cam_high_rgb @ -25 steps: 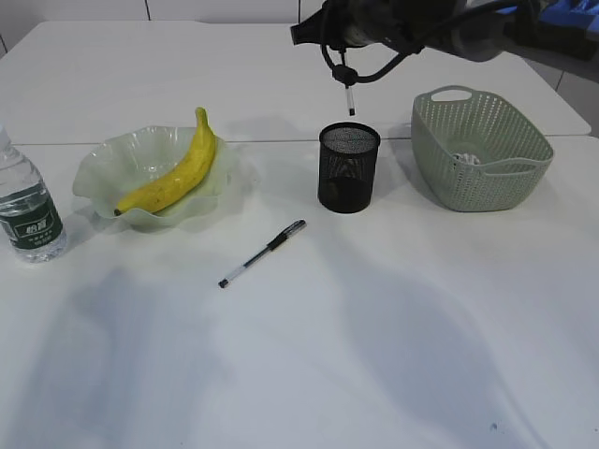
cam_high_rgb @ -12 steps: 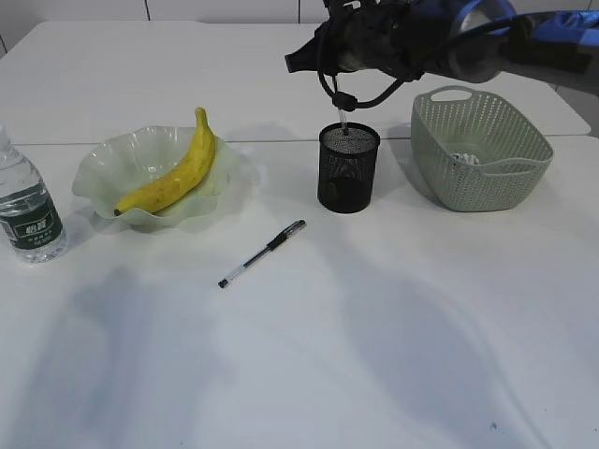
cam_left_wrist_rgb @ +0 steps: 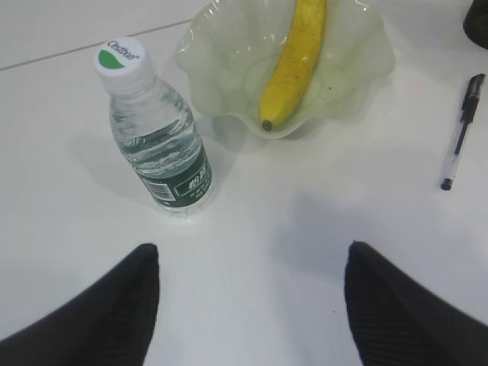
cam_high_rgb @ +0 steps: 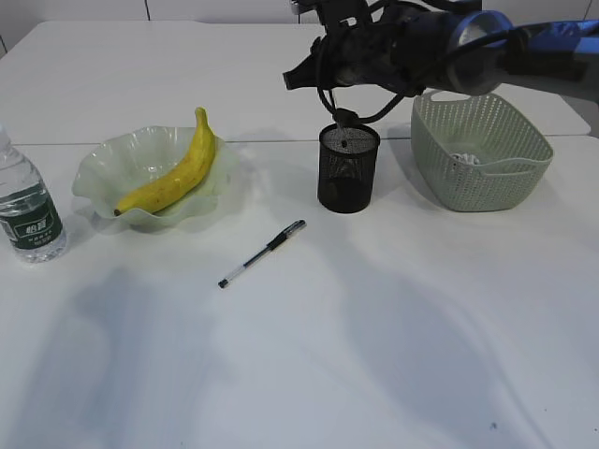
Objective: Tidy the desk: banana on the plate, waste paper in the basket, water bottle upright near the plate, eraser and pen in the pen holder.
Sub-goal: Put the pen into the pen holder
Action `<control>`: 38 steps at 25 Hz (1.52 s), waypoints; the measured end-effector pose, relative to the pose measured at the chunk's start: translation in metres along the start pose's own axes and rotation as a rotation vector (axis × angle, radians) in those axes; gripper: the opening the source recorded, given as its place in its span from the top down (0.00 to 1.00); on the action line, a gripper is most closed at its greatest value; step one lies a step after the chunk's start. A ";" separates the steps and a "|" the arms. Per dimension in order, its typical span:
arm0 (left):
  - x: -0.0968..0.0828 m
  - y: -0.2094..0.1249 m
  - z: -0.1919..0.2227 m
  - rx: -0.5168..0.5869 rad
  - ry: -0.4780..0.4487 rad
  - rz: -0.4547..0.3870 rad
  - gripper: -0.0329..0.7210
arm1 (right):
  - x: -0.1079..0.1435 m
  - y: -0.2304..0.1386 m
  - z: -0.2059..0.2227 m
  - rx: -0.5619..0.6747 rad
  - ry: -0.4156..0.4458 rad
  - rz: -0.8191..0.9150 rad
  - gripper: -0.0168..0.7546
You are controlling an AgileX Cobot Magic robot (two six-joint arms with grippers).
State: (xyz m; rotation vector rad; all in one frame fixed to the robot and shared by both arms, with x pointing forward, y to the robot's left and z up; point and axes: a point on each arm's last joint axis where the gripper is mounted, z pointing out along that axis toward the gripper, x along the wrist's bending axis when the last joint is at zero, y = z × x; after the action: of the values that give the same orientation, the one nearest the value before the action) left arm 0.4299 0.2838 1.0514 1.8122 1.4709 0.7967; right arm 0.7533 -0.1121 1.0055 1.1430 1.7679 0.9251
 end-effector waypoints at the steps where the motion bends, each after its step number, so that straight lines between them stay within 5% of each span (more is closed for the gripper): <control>1: 0.000 0.000 0.000 0.000 0.000 0.000 0.24 | 0.000 0.000 0.000 -0.003 0.003 0.000 0.82; 38: 0.000 -0.001 0.000 0.008 -0.002 0.000 0.24 | -0.003 -0.036 0.000 0.063 0.042 -0.068 0.82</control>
State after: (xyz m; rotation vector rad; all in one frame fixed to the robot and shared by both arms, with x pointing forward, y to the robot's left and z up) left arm 0.4294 0.2837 1.0508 1.8185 1.4746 0.7894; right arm 0.7414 -0.1265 0.9742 1.1029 1.8708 0.8638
